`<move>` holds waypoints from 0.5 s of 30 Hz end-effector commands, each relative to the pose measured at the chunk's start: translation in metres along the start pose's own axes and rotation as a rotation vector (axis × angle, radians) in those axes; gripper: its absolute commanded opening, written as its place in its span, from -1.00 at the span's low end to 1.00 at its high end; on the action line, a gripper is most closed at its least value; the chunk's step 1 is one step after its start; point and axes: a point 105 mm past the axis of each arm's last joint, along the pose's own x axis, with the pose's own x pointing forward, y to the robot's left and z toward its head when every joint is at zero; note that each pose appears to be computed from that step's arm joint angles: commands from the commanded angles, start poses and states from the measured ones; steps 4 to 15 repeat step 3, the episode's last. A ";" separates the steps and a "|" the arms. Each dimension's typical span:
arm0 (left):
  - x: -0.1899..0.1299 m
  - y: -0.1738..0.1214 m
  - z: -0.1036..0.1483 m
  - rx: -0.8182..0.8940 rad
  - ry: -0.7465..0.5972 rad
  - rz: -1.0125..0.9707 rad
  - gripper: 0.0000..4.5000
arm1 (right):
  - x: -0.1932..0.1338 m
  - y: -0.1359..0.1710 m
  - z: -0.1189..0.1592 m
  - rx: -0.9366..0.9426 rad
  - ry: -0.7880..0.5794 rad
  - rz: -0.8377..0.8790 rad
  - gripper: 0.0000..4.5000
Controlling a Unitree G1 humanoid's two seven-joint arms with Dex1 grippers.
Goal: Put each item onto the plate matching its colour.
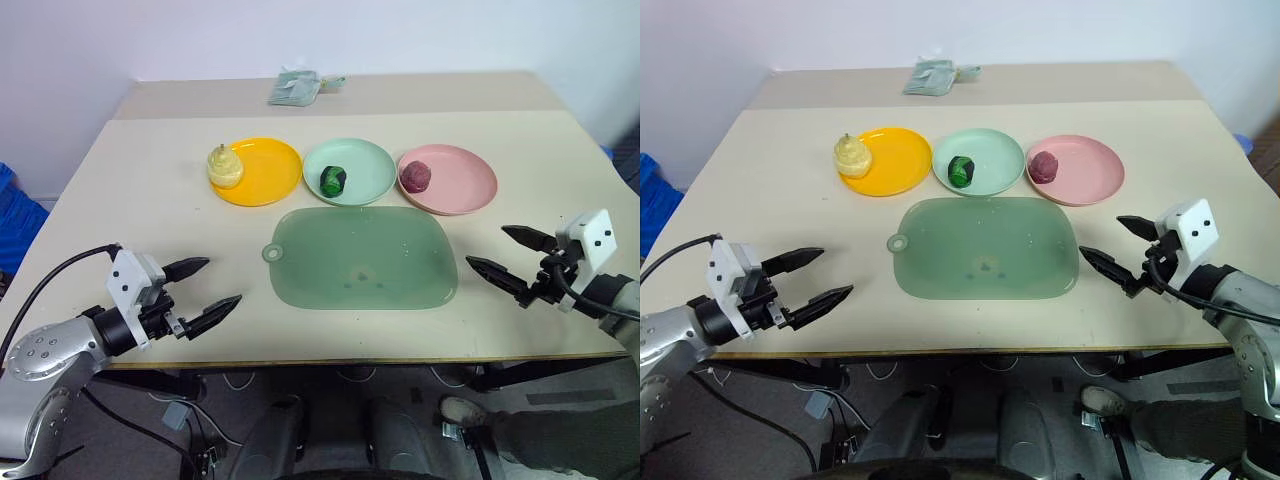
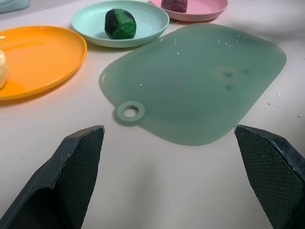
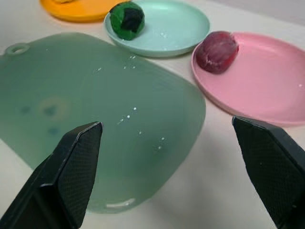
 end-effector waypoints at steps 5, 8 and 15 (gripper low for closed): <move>0.002 -0.003 0.013 0.044 -0.020 -0.030 1.00 | -0.008 0.001 0.016 -0.053 -0.028 0.010 0.98; 0.002 -0.003 0.013 0.044 -0.020 -0.030 1.00 | -0.008 0.001 0.016 -0.053 -0.028 0.010 0.98; 0.002 -0.003 0.013 0.044 -0.020 -0.030 1.00 | -0.008 0.001 0.016 -0.053 -0.028 0.010 0.98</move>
